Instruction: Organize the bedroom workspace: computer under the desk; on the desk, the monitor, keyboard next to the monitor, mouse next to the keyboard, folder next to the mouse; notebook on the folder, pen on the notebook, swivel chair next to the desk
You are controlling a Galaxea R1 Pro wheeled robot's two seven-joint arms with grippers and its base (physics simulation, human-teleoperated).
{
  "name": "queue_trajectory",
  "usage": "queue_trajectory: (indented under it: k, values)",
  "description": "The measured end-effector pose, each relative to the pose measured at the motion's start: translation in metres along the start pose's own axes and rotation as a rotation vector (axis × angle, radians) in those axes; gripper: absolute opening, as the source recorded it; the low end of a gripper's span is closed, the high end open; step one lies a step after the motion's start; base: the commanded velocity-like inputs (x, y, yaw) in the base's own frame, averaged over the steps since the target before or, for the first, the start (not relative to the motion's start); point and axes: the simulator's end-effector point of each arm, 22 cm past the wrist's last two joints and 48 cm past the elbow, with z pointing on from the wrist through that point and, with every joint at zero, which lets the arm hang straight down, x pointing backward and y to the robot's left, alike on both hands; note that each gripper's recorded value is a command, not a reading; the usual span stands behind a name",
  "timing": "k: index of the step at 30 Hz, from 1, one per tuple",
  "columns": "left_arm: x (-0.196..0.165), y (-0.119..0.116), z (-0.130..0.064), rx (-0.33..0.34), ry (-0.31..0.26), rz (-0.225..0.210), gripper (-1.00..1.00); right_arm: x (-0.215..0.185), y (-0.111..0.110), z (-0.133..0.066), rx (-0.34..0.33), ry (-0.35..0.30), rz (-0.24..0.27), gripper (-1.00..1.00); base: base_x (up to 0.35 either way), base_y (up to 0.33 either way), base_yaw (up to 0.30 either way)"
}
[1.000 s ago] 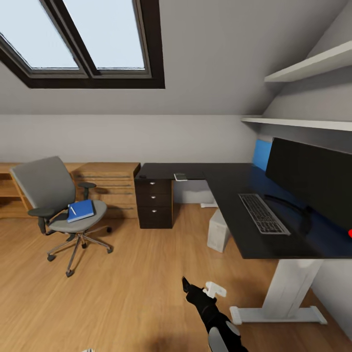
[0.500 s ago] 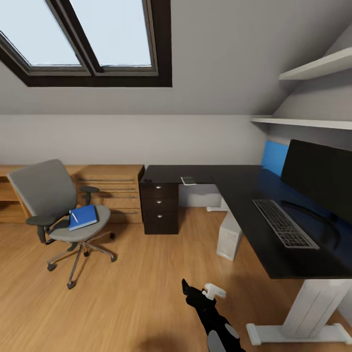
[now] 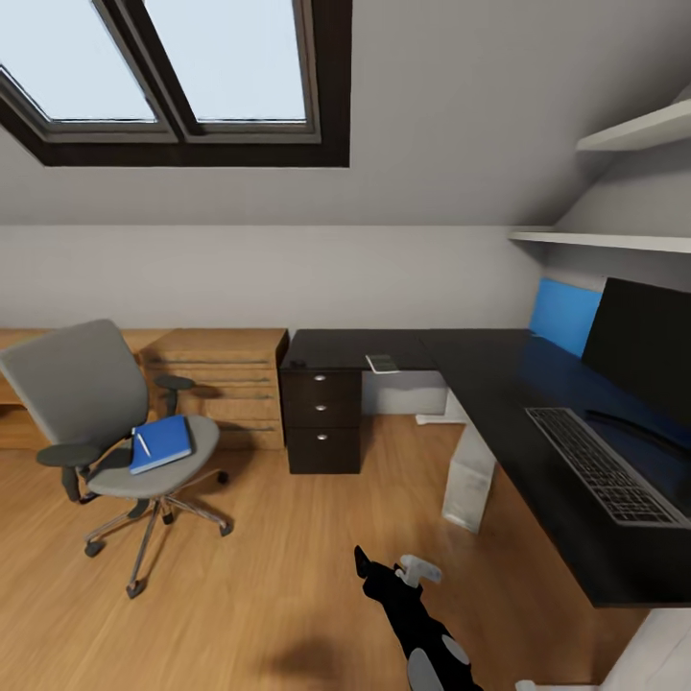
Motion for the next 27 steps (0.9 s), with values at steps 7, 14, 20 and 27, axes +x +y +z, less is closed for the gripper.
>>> queue_trajectory:
  k: [7, 14, 20, 27]
  values:
    - [-0.001, 0.001, 0.0, -0.002, -0.002, 0.001, 1.0, -0.002, 0.0, 0.0, -0.002, -0.005, 0.003, 1.0, 0.319, 0.124, 0.0]
    - [-0.003, 0.001, 0.0, -0.001, -0.009, 0.0, 1.0, -0.018, -0.003, -0.001, 0.0, -0.058, 0.002, 1.0, 0.14, 0.024, 0.0]
    - [-0.009, 0.0, -0.006, -0.002, -0.009, -0.001, 1.0, -0.038, 0.003, -0.004, -0.002, -0.115, 0.002, 1.0, 0.004, 0.001, 0.0]
    - [-0.014, -0.002, -0.013, 0.001, -0.01, 0.0, 1.0, -0.056, 0.008, -0.009, 0.012, -0.169, -0.003, 1.0, 0.0, 0.0, 0.122]
